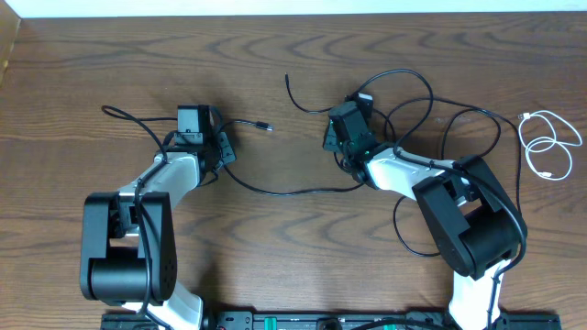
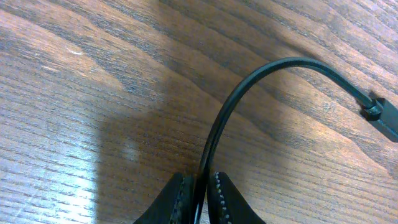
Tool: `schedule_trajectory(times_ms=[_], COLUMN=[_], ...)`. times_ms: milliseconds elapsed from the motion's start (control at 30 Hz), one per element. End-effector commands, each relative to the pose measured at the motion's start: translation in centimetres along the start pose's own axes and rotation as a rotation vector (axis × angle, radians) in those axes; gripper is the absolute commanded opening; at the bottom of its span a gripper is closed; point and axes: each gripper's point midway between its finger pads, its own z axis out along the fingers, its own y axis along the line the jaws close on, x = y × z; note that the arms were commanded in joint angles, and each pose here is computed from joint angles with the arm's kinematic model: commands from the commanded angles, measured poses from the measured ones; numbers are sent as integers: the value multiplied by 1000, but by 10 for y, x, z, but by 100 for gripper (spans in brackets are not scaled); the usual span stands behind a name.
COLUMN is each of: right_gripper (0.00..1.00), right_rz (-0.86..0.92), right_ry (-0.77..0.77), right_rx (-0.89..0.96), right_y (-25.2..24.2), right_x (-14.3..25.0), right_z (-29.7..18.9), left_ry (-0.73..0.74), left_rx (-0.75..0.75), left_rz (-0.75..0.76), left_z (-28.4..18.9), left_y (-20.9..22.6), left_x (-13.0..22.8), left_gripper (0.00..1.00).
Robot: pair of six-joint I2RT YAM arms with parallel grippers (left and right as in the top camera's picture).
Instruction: Untangle cables
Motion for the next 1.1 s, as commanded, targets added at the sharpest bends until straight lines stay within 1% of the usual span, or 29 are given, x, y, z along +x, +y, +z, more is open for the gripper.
schedule_trajectory(times_ms=[0, 267, 400, 600, 733, 967, 1067], right_gripper=[1, 1, 1, 1, 1, 1, 1], right_rz=[-28, -53, -97, -195, -193, -216, -202], right_ry=[157, 181, 210, 145, 81, 1, -32], right_rx=[98, 113, 62, -138, -209, -253, -199], right_y=[-36, -41, -29, 19, 38, 43, 27], right_x=[60, 64, 62, 17, -16, -50, -62], right_z=[16, 15, 4, -43, -86, -149, -166], left_ry=[27, 27, 27, 23, 23, 25, 28], left_rx=[2, 2, 2, 4, 4, 8, 31], left_rz=[-7, -7, -7, -7, -7, -7, -7], left_z=[4, 4, 4, 4, 4, 4, 4], left_y=[2, 2, 2, 1, 1, 1, -3], left_x=[7, 7, 7, 6, 6, 7, 7], left_gripper=[15, 16, 16, 16, 16, 15, 15])
